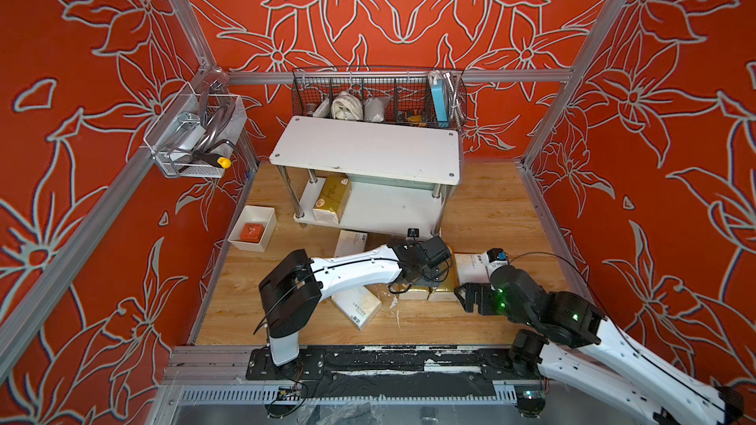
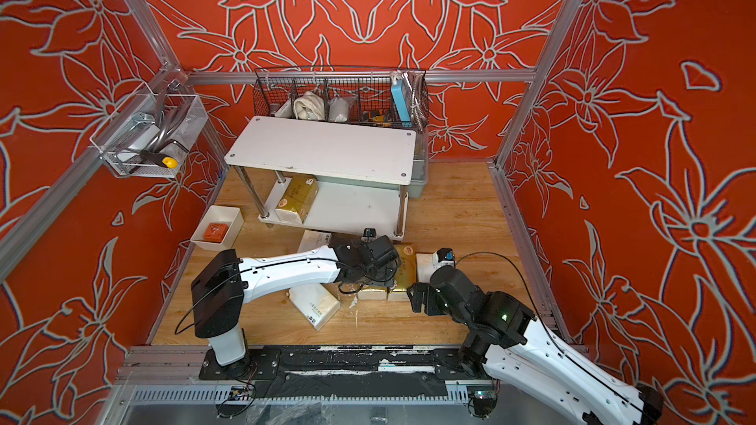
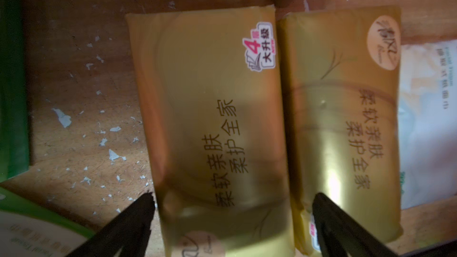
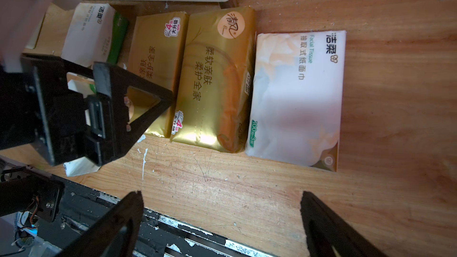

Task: Place the tissue boxes on the shelf by color
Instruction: Pick up the box of tissues from the center of the board.

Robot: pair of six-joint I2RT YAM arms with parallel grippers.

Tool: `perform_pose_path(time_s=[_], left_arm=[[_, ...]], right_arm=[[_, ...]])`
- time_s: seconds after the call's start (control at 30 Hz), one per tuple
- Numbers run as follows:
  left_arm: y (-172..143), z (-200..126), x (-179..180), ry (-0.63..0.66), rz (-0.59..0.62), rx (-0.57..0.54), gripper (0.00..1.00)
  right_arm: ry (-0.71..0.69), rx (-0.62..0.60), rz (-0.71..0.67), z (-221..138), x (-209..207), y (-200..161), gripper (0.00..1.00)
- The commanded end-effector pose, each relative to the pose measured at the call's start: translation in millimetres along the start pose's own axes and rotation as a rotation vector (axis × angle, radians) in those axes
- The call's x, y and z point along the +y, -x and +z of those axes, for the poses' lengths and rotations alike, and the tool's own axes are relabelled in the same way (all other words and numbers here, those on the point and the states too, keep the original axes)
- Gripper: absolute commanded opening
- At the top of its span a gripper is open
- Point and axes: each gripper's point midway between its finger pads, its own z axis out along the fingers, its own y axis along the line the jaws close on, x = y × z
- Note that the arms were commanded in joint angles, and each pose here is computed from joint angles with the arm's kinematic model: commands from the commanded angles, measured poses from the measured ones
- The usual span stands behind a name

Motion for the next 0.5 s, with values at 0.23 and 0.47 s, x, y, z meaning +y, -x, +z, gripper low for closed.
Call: perform_pose_path(time_s=[0.23, 0.47], left_arm=[[-11, 16, 12, 0.08, 0.059, 0.02, 0.99], [-19, 30, 16, 0.104, 0.07, 0.041, 0.99]], right_arm=[[-0.046, -0.01, 0.009, 0, -7, 4, 0.99], [-0.054, -0.014, 0.002, -1, -7, 6, 0.99]])
